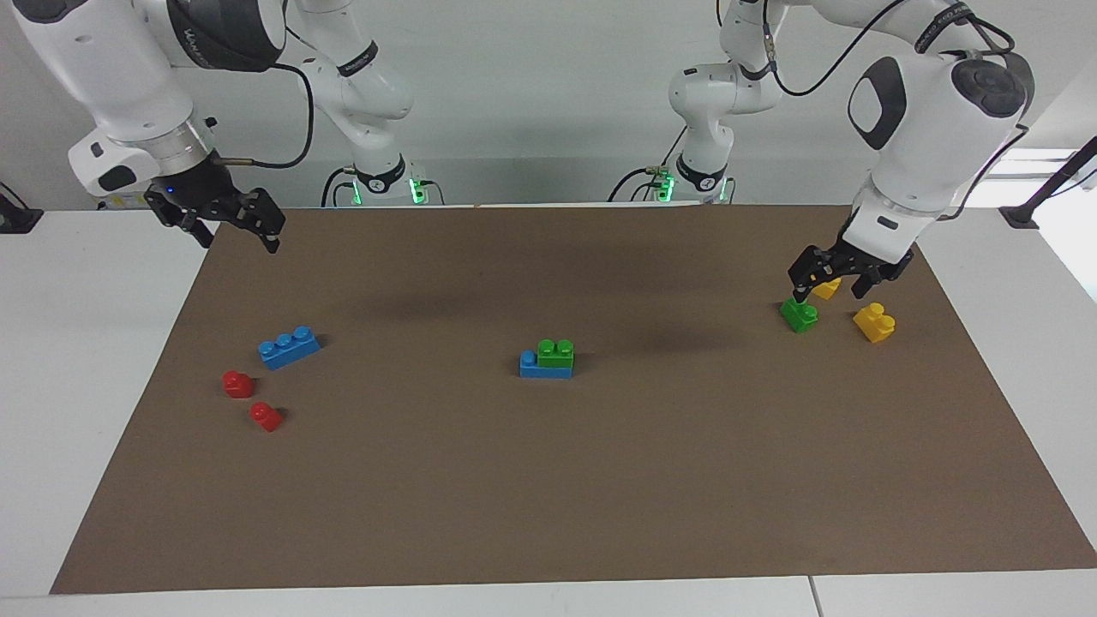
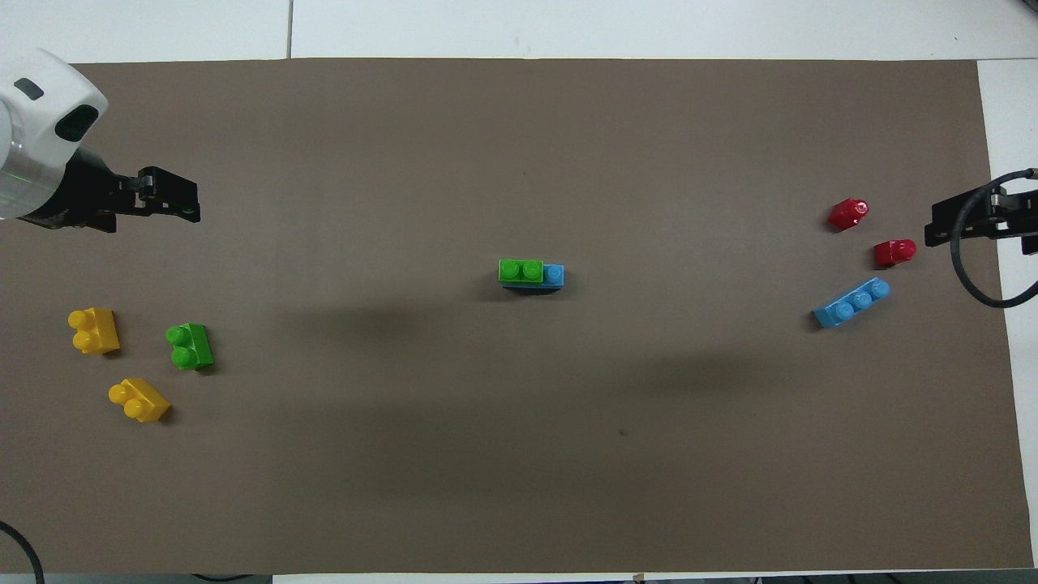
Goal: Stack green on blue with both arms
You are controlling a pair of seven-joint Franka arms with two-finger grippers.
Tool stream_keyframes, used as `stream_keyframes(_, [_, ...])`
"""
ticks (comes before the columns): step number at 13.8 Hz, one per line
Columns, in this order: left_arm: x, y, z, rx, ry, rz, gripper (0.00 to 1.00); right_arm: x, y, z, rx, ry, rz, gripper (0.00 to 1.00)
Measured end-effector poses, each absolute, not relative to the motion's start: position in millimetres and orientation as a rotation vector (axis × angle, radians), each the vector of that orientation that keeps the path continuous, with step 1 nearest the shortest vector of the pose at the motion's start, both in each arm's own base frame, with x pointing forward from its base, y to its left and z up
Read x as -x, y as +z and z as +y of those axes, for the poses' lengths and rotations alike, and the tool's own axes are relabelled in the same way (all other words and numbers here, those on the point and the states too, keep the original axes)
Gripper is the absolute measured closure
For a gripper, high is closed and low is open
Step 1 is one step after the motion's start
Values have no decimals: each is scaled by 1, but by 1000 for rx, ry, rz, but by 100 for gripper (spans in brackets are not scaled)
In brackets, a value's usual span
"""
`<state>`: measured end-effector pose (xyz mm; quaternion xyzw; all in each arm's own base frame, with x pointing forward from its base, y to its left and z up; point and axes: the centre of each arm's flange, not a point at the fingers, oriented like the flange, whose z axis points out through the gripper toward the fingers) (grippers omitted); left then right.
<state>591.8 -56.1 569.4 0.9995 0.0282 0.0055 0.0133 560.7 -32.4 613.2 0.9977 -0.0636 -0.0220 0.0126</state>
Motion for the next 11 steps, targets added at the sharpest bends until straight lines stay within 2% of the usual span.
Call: stream_keyframes(11, [-561,614,-53,-3140,46,72,0,-560,614,-33,-3110,-67,-118,0])
